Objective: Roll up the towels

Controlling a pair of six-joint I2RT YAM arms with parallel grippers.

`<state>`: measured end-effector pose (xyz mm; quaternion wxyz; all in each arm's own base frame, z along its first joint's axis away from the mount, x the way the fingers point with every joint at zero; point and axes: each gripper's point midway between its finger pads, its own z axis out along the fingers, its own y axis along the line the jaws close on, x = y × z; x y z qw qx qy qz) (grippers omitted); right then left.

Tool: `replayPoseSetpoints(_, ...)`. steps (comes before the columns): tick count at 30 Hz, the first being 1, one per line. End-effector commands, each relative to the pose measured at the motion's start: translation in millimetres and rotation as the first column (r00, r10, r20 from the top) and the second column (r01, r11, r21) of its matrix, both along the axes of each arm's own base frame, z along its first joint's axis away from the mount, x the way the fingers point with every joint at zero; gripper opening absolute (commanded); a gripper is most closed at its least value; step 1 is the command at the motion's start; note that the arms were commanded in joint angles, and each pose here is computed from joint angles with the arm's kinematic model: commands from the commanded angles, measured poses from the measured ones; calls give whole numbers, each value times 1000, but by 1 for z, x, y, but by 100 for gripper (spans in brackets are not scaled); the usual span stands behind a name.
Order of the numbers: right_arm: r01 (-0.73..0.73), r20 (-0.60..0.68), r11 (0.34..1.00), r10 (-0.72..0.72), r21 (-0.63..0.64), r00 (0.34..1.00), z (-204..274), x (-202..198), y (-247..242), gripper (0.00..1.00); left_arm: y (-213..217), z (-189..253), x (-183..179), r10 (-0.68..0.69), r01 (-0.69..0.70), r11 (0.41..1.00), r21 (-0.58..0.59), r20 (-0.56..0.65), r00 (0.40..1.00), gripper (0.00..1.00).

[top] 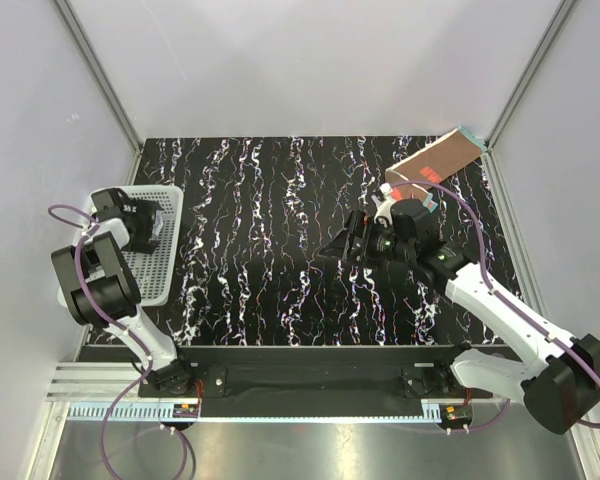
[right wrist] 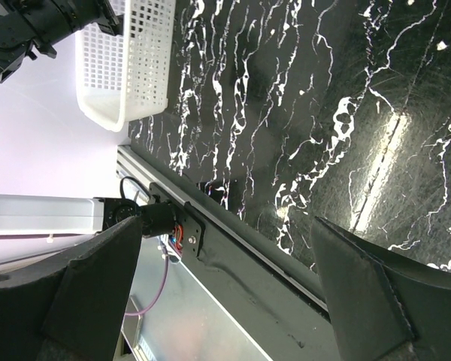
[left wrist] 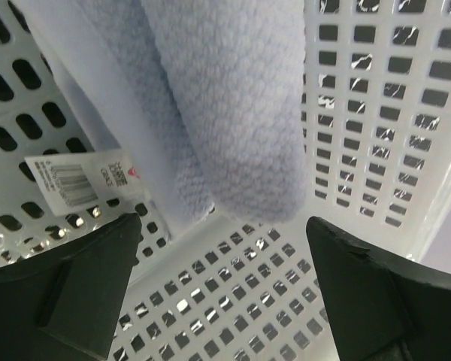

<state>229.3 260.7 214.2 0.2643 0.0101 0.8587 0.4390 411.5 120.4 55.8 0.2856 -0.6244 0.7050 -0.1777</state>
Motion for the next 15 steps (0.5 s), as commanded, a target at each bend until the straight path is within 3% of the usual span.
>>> replayPoseSetpoints(1,-21,34,999,20,31,999,13,-7,0,100,-3,37,5,-41,41,999,9,89,995,99)
replayPoseSetpoints(10,-11,49,1000,10,17,999,14,-11,-6,100,-4,89,-12,-80,73,996,59,129,988,99)
replayPoseSetpoints(15,-1,78,1000,3,-19,997,15,-9,-12,100,-6,129,-43,-121,91,980,176,167,979,99)
